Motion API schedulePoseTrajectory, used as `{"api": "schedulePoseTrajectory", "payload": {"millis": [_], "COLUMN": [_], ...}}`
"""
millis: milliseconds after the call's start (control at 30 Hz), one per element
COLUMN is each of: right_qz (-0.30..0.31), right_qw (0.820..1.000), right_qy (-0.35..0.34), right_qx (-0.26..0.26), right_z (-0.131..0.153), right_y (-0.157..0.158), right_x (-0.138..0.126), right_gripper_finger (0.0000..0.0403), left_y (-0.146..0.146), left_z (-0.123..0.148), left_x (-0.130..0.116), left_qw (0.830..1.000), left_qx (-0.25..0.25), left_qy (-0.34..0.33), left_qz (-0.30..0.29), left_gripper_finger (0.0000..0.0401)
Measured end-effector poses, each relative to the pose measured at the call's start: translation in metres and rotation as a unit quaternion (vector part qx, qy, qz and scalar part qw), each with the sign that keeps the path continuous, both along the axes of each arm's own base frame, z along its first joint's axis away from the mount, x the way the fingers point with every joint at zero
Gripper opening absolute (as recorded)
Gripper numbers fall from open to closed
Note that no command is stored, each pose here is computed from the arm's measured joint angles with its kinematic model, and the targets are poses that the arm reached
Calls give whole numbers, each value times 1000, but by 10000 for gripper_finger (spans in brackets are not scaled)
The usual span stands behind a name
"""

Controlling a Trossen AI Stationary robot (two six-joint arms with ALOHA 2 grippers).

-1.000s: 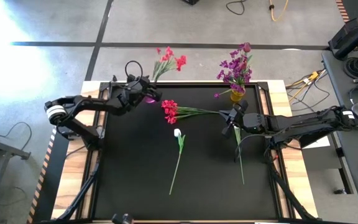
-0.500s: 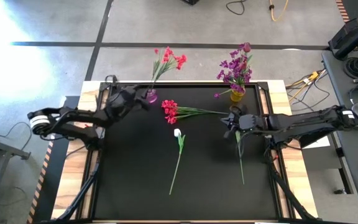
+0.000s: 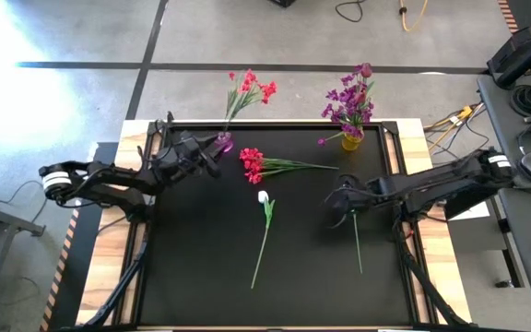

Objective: Sort flowers into vase by color
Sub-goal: Put the right white tulip into the purple vase

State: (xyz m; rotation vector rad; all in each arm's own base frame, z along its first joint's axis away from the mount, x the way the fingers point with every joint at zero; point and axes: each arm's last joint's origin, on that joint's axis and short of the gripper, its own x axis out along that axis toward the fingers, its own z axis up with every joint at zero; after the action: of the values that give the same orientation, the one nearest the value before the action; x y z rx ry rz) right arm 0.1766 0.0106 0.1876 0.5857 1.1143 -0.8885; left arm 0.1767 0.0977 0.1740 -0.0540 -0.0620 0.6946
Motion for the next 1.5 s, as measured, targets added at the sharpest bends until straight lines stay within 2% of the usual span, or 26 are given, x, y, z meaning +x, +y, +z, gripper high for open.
{"api": "schedulePoseTrajectory", "payload": {"millis": [200, 400, 600, 900, 1200, 1333, 1500], "right_qz": [-62, -112, -133, -131, -65, -33, 16], "right_qw": [996, 989, 986, 987, 995, 999, 997], "right_qy": [53, 81, 86, 60, 49, 13, -35], "right_qx": [44, 58, 59, 66, 61, 26, -64], "right_z": [-22, -36, -44, -47, -36, -18, 8], "right_y": [4, 5, 6, 6, 7, 5, 2], "right_x": [9, 15, 18, 23, 29, 36, 48], "right_gripper_finger": [173, 186, 158, 77, 21, 11, 12], "left_y": [1, 2, 3, 2, 0, -2, -4], "left_z": [-7, -11, -13, -15, -12, -9, -6], "left_x": [2, 4, 6, 7, 8, 10, 13], "left_qw": [1000, 1000, 1000, 999, 997, 993, 981], "left_qx": [-8, -16, -23, -33, -30, -34, -66], "left_qy": [16, 21, 12, 9, -6, -22, -46], "left_qz": [0, 0, -7, -29, -73, -110, -176], "left_gripper_finger": [207, 207, 207, 207, 207, 207, 207]}}
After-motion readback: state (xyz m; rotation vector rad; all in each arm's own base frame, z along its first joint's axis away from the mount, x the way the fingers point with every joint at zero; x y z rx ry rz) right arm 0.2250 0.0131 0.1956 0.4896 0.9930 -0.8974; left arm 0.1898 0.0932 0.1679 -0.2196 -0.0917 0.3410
